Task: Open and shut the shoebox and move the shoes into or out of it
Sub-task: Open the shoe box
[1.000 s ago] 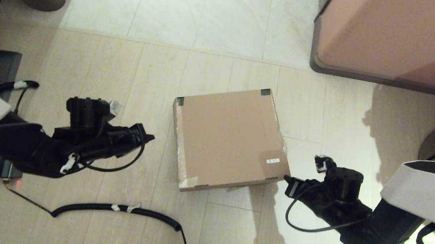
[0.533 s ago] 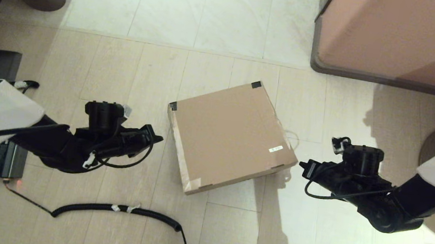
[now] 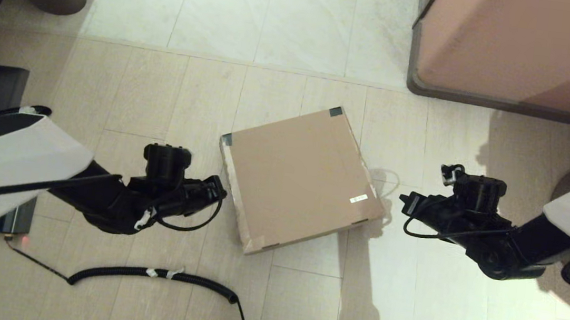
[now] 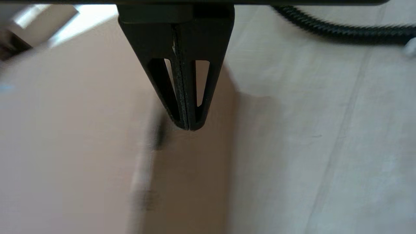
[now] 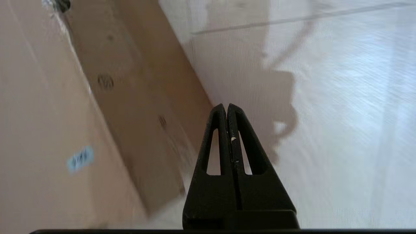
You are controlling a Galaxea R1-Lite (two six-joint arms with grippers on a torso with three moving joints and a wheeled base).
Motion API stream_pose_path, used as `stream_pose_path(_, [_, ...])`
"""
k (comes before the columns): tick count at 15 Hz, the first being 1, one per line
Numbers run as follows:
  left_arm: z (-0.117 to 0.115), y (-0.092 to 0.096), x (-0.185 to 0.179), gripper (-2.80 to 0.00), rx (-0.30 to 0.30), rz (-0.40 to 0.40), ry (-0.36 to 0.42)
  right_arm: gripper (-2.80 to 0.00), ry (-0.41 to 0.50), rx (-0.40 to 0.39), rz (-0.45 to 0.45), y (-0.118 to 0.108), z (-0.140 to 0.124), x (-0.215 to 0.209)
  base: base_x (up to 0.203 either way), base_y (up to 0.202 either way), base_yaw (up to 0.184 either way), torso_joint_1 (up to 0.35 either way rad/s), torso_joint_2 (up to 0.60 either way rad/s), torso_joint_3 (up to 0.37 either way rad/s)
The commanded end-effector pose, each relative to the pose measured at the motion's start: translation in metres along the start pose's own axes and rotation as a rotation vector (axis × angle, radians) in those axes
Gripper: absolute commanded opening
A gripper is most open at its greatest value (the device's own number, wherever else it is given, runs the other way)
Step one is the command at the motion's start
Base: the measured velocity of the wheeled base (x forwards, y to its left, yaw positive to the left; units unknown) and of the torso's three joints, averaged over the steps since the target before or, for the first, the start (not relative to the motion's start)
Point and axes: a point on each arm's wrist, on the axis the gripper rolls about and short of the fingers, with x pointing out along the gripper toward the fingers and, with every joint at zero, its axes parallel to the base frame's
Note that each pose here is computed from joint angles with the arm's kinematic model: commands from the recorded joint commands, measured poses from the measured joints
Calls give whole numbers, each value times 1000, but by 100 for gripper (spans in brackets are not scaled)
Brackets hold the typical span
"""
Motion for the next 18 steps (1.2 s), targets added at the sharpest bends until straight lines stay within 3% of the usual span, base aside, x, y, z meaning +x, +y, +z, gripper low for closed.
stream_pose_path(1, [-4,2,6,-280,-3,22,5,-280,24,6,30,-11,-16,28,0,0,0,0,0,0])
stream_pose_path(4, [2,3,22,-280,-1,81,-41,-280,17,0,118,-10,-13,46,0,0,0,0,0,0])
stream_pose_path(8, [15,-8,44,-280,5,73,-61,-280,65,-8,169,6,-23,45,0,0,0,0,0,0])
stream_pose_path(15, [25,-27,72,-280,16,22,-87,-280,265,-34,185,12,-56,-22,0,0,0,0,0,0])
stream_pose_path(18, [29,-40,80,-280,24,-22,-118,-280,308,-34,171,8,-72,-42,0,0,0,0,0,0])
